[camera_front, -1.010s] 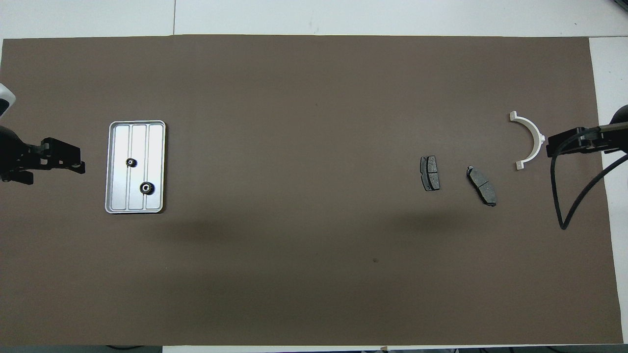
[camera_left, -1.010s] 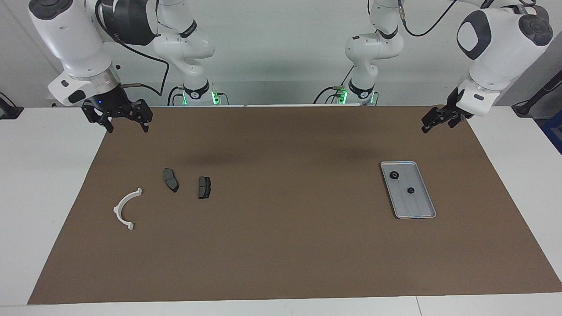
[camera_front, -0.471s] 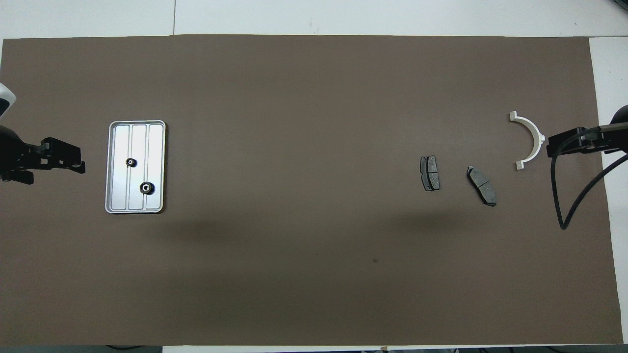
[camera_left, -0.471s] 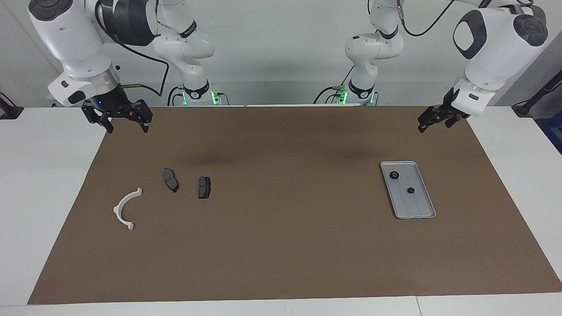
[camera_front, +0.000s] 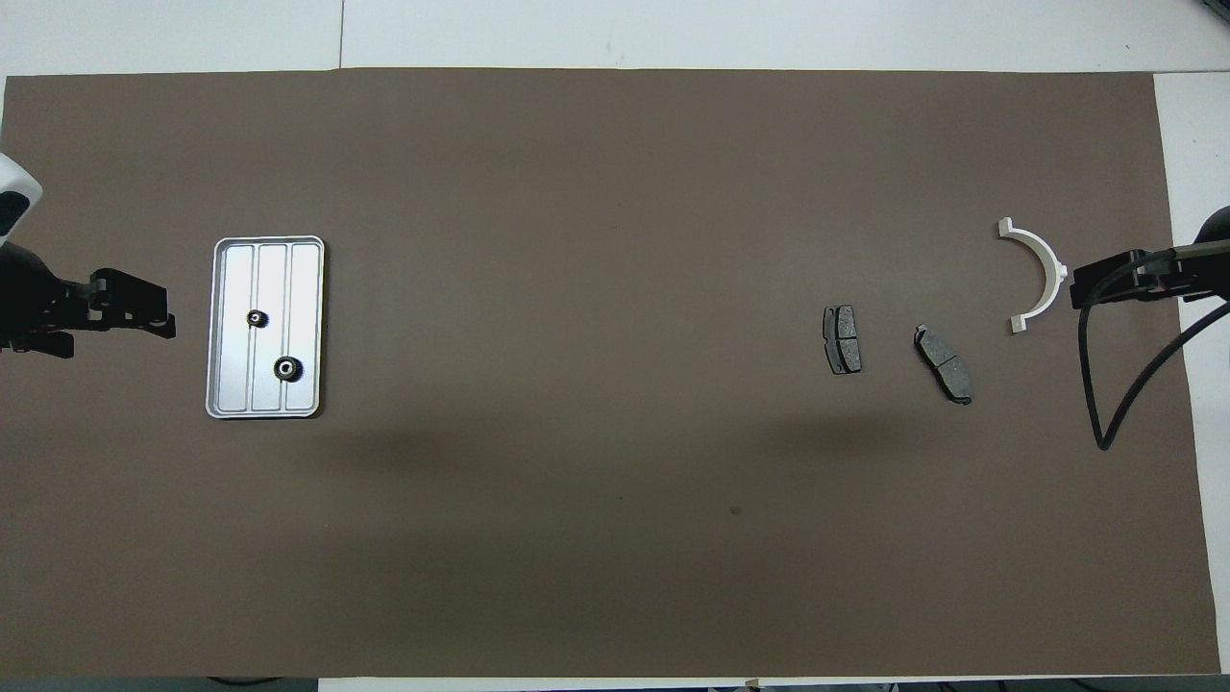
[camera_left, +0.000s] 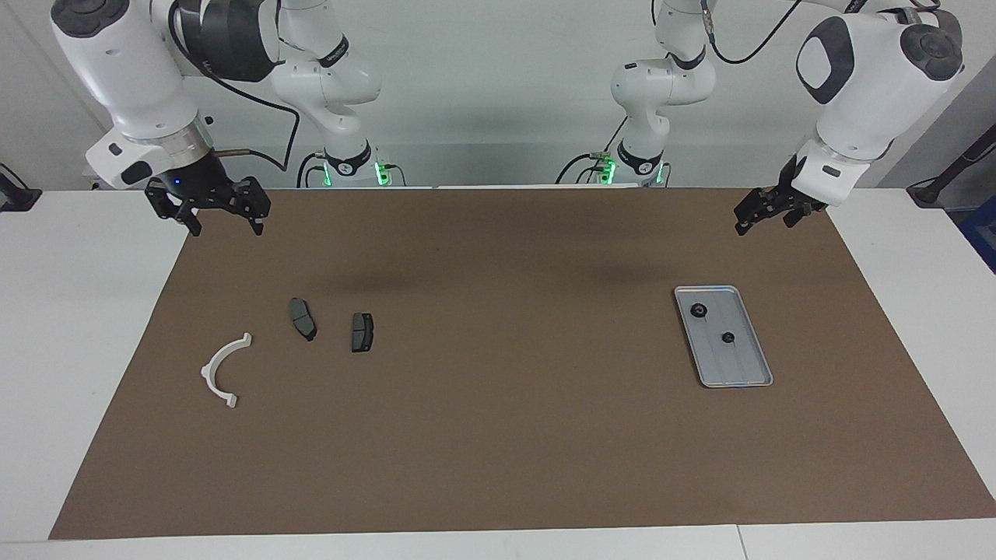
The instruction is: Pick bearing gear from pile to tray
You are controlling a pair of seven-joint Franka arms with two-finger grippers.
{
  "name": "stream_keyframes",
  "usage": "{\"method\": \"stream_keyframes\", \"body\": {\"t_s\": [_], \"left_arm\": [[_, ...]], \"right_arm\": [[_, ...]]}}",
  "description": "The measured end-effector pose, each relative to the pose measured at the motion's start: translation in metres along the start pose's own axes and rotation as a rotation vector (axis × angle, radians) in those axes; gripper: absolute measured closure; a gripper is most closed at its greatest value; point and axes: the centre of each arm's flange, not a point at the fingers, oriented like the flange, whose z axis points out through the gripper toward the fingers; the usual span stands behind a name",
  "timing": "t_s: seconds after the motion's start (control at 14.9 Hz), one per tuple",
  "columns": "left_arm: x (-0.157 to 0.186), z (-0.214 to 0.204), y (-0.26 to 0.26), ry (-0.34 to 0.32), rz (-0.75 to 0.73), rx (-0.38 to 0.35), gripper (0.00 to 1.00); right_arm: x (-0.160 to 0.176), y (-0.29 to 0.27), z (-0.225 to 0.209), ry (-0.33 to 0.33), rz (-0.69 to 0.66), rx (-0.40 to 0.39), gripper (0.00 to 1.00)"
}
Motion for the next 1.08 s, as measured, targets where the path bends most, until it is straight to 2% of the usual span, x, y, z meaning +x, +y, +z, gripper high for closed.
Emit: {"method": "stream_keyframes", "body": {"t_s": [1.08], "left_arm": [[0.000,-0.014,0.009,0.031,0.015,-0.002,0.00]], "right_arm": [[0.000,-0.002,0.000,0.002,0.001,0.023,0.00]]}}
